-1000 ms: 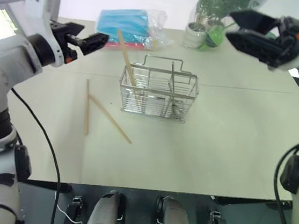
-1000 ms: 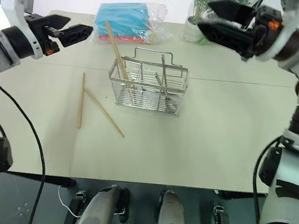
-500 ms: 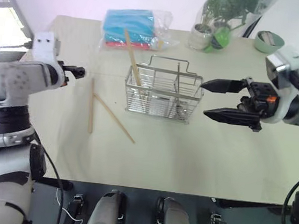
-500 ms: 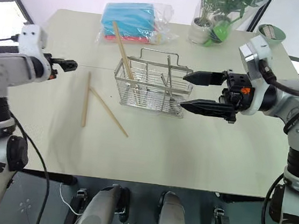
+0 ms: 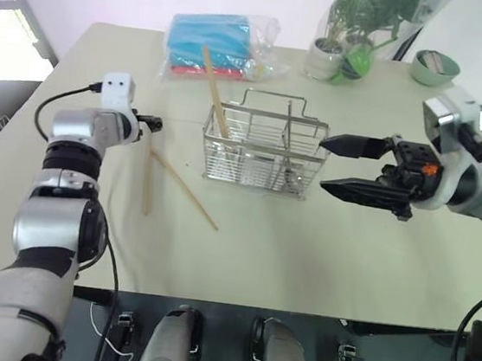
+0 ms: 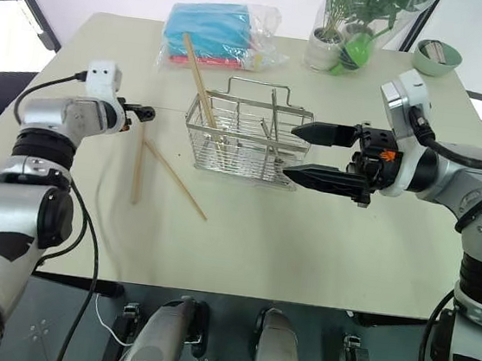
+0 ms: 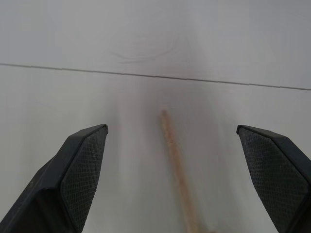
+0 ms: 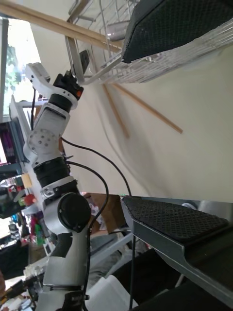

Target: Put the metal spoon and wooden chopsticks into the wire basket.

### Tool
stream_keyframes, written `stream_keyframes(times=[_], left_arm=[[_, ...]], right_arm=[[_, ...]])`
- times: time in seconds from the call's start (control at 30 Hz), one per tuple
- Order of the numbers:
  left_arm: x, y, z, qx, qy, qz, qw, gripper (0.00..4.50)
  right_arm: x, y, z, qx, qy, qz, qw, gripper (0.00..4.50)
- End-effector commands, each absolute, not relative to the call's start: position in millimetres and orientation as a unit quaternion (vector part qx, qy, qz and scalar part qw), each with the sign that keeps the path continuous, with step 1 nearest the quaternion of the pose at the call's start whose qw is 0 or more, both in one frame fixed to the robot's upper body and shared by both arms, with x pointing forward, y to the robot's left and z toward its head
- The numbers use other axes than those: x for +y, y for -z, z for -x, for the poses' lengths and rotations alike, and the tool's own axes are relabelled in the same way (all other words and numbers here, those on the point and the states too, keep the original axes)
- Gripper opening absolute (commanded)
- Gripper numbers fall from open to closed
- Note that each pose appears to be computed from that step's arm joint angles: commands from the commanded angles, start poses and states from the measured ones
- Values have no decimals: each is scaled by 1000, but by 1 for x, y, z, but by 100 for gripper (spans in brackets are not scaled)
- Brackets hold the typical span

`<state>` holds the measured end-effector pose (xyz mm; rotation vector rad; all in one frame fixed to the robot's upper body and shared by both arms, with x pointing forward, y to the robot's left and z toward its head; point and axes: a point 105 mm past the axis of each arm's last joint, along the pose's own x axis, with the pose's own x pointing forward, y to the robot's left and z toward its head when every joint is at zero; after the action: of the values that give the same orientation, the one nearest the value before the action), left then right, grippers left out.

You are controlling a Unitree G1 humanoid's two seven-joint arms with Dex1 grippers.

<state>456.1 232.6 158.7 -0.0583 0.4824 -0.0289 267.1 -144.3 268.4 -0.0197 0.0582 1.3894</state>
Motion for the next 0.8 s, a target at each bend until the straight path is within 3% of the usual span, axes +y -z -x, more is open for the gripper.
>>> stream_keyframes(times=[0.03, 0.37, 0.47, 0.7, 0.8], left_arm=[[234, -155, -458, 255, 4, -6, 967, 450], [226, -132, -449, 320, 9, 7, 947, 450], [224, -133, -449, 323, 13, 20, 946, 356], [228, -138, -450, 317, 4, 20, 948, 13], [234, -143, -450, 310, -8, 17, 951, 2]], right_arm=[[-151, -282, -264, -2, -634, 14, 774, 447], [-152, -275, -263, 14, -626, 37, 779, 447], [-151, -275, -264, 13, -626, 38, 779, 450], [-150, -273, -266, 12, -626, 35, 779, 450], [-149, -271, -267, 16, -625, 38, 780, 450]])
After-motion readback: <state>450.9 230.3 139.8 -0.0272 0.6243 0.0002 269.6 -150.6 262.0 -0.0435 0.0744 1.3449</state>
